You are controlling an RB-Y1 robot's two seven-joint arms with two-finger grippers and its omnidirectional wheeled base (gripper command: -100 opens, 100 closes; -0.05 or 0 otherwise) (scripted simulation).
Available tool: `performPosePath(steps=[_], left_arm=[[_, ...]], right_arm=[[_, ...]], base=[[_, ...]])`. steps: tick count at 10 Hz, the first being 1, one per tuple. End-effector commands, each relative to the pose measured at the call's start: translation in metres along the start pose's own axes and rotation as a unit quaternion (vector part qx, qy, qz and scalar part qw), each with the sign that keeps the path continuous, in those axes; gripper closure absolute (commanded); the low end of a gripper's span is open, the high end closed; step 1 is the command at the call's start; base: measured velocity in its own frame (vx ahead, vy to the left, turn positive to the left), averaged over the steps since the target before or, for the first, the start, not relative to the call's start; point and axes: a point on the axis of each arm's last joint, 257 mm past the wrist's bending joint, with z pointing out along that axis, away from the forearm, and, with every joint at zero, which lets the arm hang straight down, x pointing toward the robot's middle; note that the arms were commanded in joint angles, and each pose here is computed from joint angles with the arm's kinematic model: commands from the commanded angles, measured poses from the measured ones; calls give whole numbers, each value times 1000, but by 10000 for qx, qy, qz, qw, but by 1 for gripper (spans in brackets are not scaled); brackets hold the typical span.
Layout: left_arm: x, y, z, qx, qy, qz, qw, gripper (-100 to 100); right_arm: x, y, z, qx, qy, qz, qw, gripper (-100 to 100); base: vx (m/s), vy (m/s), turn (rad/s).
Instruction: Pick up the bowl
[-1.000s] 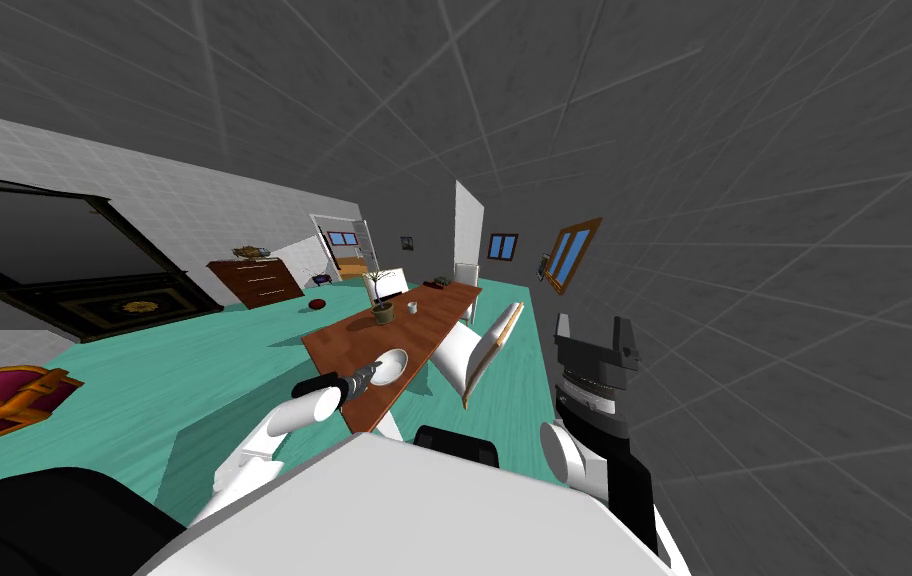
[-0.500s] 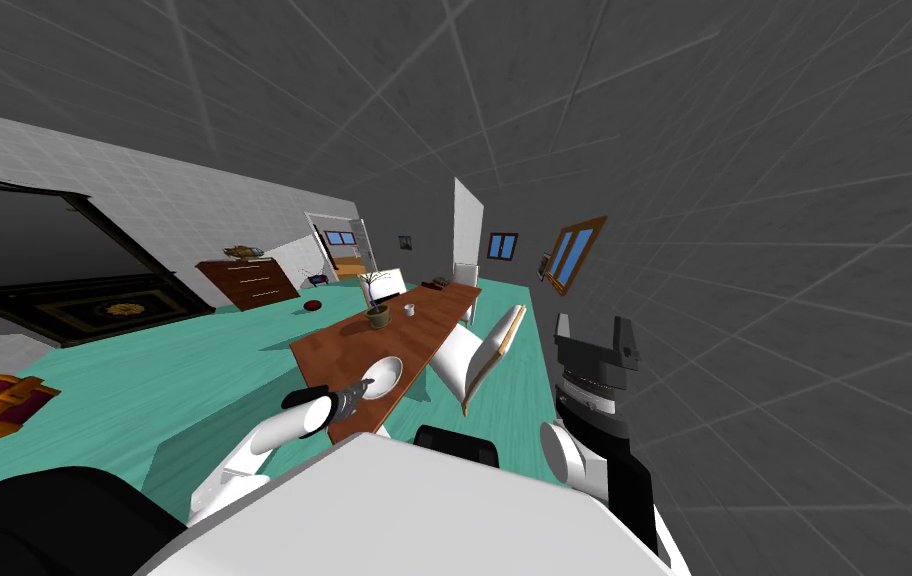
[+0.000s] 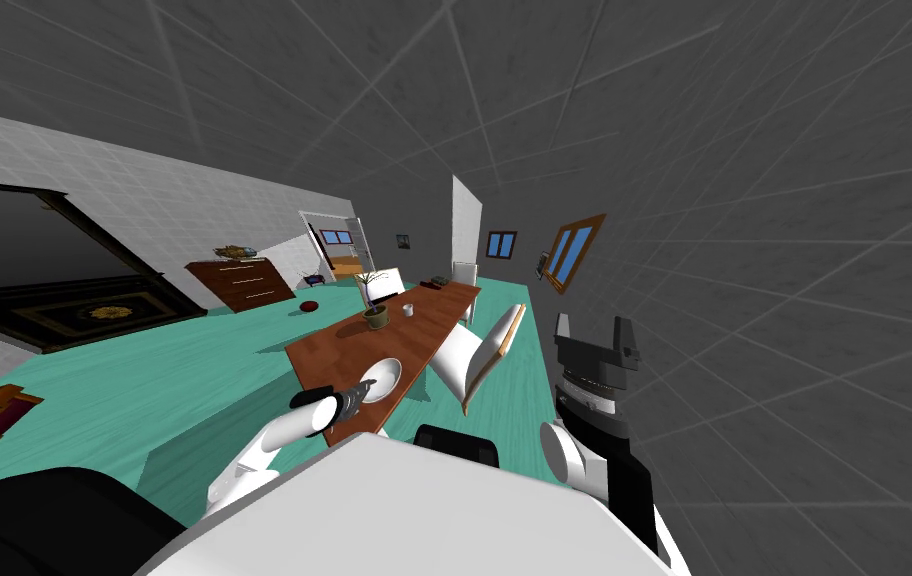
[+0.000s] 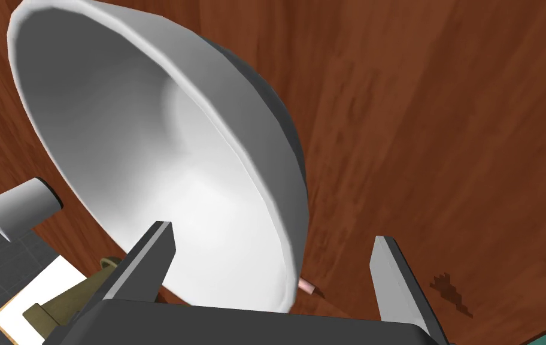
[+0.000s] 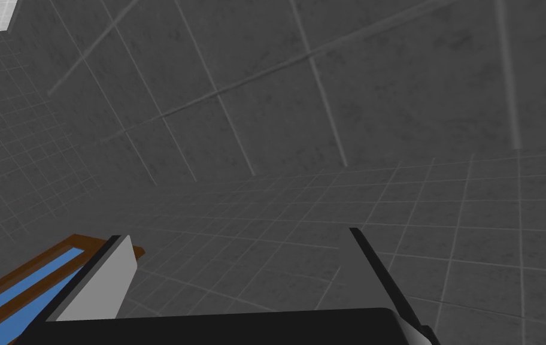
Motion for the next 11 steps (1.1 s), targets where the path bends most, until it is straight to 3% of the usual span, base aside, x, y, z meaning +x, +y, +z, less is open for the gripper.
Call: performPosePath(steps=[1, 2, 6, 7, 8, 10, 11], left_arm=[[0, 0, 0, 0, 0, 0, 10000, -100], [0, 0, 1, 6, -7, -2, 10000, 100], [0, 0, 0, -2, -8, 4, 10000, 100], [0, 1, 1, -3, -6, 3, 10000, 0], [-2, -1, -6, 6, 6, 19, 10000, 100], [-5, -2, -15, 5, 25, 53, 10000, 100], [-3, 0, -12, 7, 15, 36, 10000, 100]], right_arm=[[0, 0, 0, 0, 0, 0, 10000, 0], [0, 0, 0, 0, 0, 0, 10000, 0], [0, 0, 0, 0, 0, 0, 10000, 0], [0, 0, 0, 0, 0, 0, 10000, 0], [0, 0, 0, 0, 0, 0, 10000, 0], [0, 0, 0, 0, 0, 0, 10000, 0], [0, 0, 0, 0, 0, 0, 10000, 0]], base=[[-3, 14, -7], [0, 0, 0], [0, 0, 0], [0, 0, 0], [2, -18, 62], [6, -30, 41], [1, -14, 10]])
